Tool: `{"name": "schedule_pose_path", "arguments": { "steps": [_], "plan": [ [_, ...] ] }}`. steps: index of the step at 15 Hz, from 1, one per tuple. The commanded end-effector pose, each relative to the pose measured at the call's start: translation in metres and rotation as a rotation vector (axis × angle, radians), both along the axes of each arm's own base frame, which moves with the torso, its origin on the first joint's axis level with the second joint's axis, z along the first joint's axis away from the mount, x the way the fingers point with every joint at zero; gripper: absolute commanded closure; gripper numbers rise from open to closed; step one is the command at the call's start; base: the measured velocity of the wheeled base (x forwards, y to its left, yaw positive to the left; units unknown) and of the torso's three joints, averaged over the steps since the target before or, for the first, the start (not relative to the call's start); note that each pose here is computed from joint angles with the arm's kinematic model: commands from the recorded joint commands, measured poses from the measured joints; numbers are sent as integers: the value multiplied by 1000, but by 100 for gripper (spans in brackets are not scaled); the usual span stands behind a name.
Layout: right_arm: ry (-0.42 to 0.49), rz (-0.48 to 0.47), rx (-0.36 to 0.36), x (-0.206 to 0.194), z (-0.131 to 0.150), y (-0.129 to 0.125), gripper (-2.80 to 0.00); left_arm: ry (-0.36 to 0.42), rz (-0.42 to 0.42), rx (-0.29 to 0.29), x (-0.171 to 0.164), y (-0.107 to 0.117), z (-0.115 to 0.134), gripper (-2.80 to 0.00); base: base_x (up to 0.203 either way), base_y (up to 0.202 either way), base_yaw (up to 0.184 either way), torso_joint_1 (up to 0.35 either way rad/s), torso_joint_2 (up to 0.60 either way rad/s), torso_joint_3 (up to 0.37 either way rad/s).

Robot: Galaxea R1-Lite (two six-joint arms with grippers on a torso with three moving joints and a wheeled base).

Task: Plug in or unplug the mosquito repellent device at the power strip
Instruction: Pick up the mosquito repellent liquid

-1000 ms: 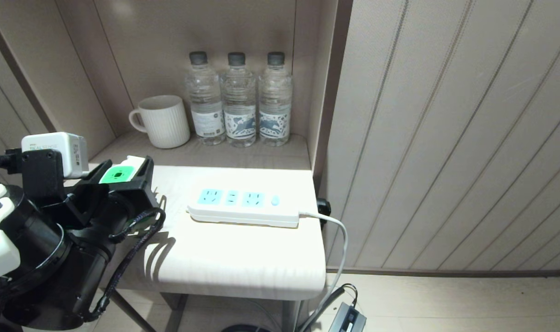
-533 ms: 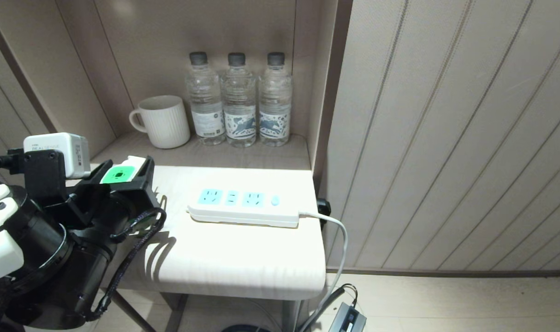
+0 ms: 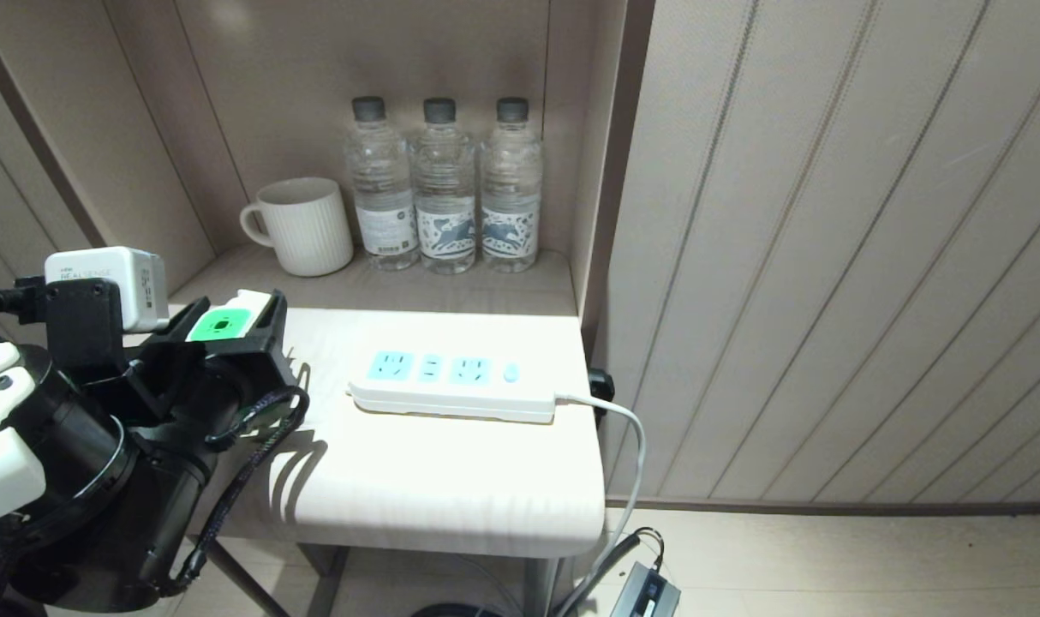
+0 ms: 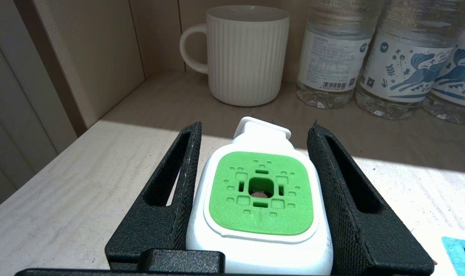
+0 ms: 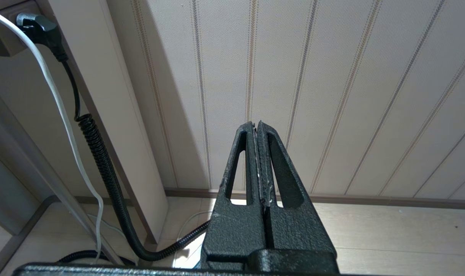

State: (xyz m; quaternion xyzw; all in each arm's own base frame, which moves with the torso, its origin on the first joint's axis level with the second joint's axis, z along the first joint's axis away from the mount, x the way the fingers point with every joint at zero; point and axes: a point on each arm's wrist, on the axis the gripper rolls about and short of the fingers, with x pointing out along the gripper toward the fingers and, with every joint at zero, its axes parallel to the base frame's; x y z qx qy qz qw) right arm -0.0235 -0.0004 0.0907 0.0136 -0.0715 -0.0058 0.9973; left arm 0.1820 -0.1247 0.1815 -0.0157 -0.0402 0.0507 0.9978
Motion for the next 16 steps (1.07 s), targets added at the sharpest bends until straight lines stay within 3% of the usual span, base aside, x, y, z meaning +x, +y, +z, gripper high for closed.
{"name": "schedule_pose_path", "arguments": {
  "steps": [1,16],
  "plan": [
    [-1,1,0,0,0,0,0,-4,4,-3,0,0,0,0,0,0,0,0,0,0],
    [-1,0,0,0,0,0,0,-6,-3,-6,-1,-1,1,0,0,0,0,0,0,0]
  ]
}}
